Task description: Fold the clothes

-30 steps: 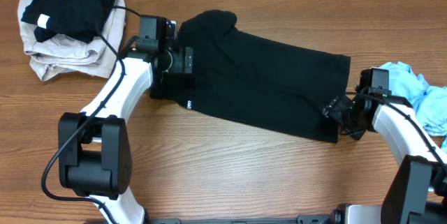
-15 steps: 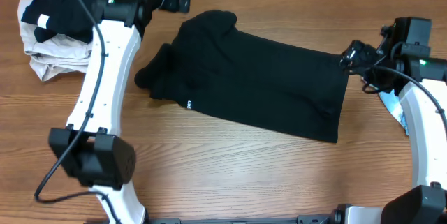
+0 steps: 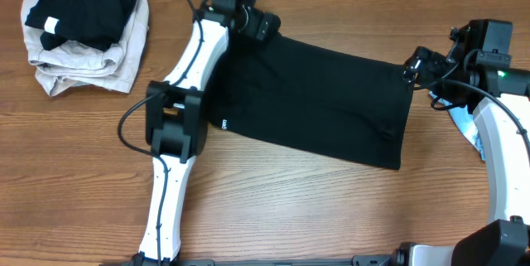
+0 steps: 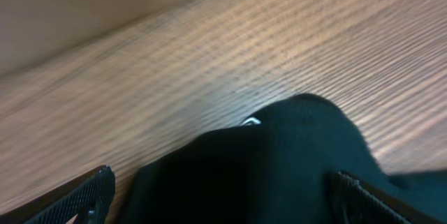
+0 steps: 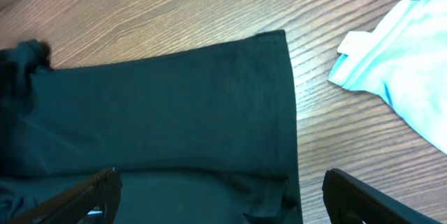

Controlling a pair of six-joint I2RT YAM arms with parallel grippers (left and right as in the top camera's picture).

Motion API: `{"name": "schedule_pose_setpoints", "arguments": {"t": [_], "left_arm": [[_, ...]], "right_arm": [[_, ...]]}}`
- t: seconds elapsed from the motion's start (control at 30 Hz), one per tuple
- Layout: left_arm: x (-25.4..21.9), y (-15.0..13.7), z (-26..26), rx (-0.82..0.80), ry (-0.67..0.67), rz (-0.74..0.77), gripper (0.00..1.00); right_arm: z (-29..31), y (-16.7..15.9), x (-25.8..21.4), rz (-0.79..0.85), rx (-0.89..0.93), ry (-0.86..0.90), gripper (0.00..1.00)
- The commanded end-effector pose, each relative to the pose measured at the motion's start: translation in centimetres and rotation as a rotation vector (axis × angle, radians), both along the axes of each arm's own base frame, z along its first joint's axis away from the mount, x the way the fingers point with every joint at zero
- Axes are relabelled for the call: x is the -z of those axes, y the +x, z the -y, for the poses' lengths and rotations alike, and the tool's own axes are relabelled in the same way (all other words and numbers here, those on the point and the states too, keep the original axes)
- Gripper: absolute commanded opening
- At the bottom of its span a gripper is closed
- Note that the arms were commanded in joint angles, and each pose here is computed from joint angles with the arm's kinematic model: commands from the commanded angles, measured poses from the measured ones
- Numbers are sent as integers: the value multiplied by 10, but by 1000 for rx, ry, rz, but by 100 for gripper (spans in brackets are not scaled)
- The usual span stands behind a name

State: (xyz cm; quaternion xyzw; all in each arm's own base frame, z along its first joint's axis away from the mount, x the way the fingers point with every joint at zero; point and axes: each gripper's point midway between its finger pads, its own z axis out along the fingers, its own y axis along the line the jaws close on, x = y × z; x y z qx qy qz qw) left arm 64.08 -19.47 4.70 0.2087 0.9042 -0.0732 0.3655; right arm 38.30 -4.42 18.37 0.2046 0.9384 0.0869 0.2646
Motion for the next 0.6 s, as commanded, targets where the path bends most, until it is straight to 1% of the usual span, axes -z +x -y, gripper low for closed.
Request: {"name": "schedule_pose_setpoints", "arguments": {"t": [0.0,0.2,0.27,0.3,0.33,0.37,0.4,0.57], "left_arm": [[-2,11,16,45,-9,64,100],[16,19,21,48,-16,90,100],[18,20,21,48,-18,98,91],[19,21,21,48,-18,97,82],[20,20,21,49,-18,95,67],[22,19,21,49,-16,90,57],[24,19,21,49,-14,83,52],[34,14,19,49,-7,57,54]], "right_arm": [[2,4,-4,14,-8,-9,96],[2,5,-4,22,-10,-12,96],[2,8,-6,35,-10,-14,94],[3,9,-6,39,-10,-15,93],[3,11,-6,44,-10,-16,92],[3,13,-6,46,-10,-16,91],[4,14,-4,46,-10,-16,90],[4,18,10,14,-11,-10,89]]}}
